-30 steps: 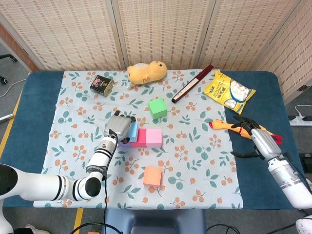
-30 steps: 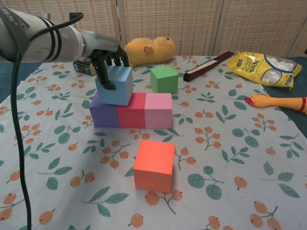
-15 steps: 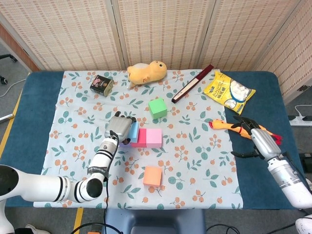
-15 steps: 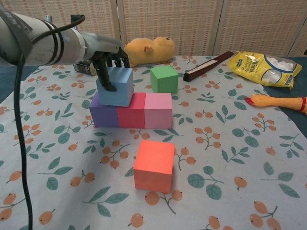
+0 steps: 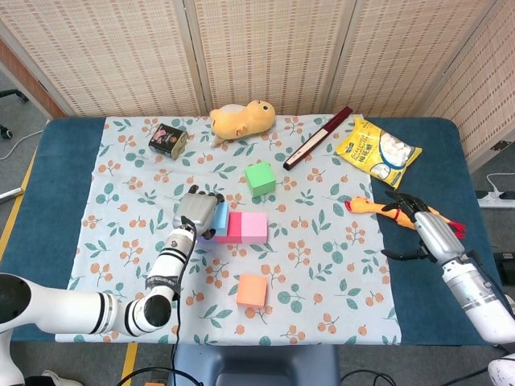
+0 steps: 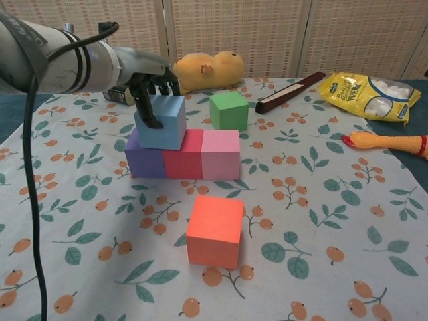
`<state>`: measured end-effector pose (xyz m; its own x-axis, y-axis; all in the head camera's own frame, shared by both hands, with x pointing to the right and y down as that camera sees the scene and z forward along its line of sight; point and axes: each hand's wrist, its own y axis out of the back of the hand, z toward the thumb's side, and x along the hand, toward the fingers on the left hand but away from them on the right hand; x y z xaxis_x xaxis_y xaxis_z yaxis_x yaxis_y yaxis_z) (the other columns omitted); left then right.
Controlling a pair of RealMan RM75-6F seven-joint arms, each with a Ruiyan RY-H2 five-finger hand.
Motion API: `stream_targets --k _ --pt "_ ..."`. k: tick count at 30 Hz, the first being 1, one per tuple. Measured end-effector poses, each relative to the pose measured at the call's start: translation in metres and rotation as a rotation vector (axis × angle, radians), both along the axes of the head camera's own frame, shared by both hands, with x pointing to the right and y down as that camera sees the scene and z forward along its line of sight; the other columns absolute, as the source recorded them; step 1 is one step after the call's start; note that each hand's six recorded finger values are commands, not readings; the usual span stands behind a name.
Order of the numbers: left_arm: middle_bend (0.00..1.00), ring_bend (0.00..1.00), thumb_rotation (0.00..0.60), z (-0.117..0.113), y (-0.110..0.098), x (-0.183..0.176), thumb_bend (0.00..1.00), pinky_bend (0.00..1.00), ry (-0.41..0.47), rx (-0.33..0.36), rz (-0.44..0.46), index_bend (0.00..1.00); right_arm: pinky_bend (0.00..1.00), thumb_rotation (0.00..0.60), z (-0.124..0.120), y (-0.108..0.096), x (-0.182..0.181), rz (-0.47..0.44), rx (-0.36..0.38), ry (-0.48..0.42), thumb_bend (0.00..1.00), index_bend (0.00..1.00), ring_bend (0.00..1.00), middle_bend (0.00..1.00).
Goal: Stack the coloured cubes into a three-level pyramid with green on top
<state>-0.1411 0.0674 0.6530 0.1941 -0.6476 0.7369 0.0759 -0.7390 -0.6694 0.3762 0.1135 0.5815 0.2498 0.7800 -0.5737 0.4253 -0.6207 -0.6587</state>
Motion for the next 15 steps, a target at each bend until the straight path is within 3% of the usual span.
stream_targets --k 15 --pt "0.31 0.25 0.600 0.0044 -0.0004 -0.0011 0.31 0.12 -0.002 -0.005 -0.015 0.32 0.00 0.600 0.0004 -0.0006 -0.0001 0.000 -0.001 0.003 0.05 0.00 0.00 0.24"
